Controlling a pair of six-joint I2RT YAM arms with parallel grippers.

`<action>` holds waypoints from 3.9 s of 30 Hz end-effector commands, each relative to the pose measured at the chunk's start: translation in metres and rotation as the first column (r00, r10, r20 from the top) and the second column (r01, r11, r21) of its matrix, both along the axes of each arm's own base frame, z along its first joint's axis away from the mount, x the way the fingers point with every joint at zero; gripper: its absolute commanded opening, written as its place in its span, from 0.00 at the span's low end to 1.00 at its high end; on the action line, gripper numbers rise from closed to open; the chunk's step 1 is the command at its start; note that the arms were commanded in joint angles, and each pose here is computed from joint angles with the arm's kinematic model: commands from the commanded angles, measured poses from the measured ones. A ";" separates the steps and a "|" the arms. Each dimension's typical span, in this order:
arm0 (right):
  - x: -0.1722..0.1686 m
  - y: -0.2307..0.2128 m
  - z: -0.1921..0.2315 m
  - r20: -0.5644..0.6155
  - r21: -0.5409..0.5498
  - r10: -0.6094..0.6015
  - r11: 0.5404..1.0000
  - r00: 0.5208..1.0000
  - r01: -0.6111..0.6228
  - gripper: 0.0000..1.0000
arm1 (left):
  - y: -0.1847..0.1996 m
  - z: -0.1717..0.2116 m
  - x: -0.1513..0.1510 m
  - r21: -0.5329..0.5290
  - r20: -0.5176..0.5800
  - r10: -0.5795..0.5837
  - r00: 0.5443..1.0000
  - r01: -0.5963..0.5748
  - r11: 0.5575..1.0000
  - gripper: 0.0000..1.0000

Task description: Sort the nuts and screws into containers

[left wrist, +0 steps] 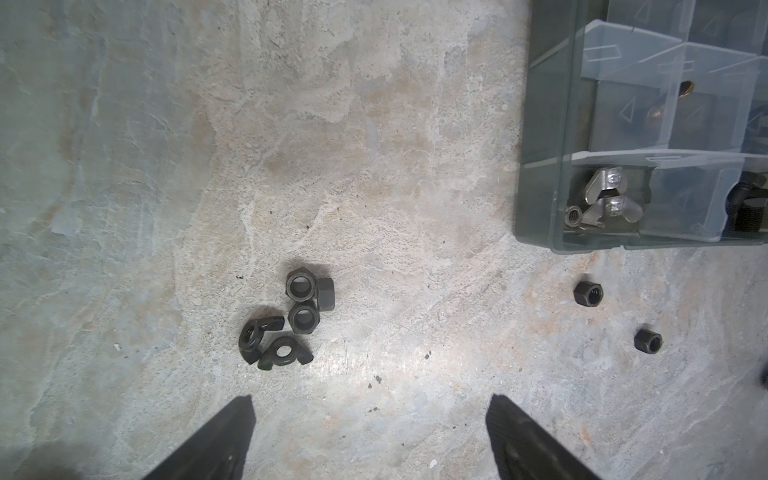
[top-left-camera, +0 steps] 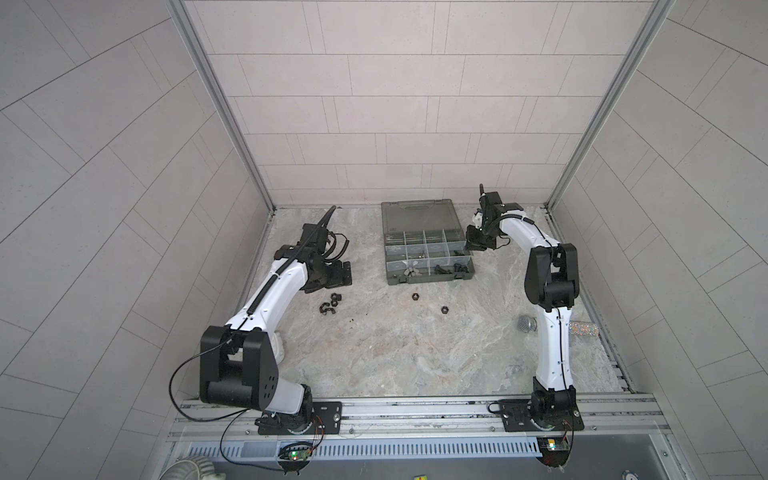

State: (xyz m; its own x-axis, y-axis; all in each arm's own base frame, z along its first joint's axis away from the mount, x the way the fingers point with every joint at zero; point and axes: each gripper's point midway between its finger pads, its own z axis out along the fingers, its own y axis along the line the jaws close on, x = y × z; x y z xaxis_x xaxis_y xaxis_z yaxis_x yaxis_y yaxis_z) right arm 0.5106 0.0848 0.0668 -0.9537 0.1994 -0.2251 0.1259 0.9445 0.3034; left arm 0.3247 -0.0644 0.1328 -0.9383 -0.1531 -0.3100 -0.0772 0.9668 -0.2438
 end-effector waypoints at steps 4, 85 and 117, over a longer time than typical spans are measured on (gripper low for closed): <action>-0.047 0.069 -0.043 -0.167 0.054 0.169 0.985 0.971 -0.162 0.06 | 0.003 0.004 -0.006 -0.005 0.007 -0.007 1.000 0.007 1.000 0.93; -0.134 0.115 0.088 0.033 0.124 0.361 0.924 0.932 -0.362 0.49 | 0.066 -0.112 -0.027 0.170 -0.294 0.186 0.938 -0.140 0.975 0.48; -0.140 0.107 0.085 0.013 0.138 0.355 0.925 0.935 -0.353 0.49 | 0.065 -0.117 -0.018 0.167 -0.305 0.163 0.938 -0.116 0.979 0.30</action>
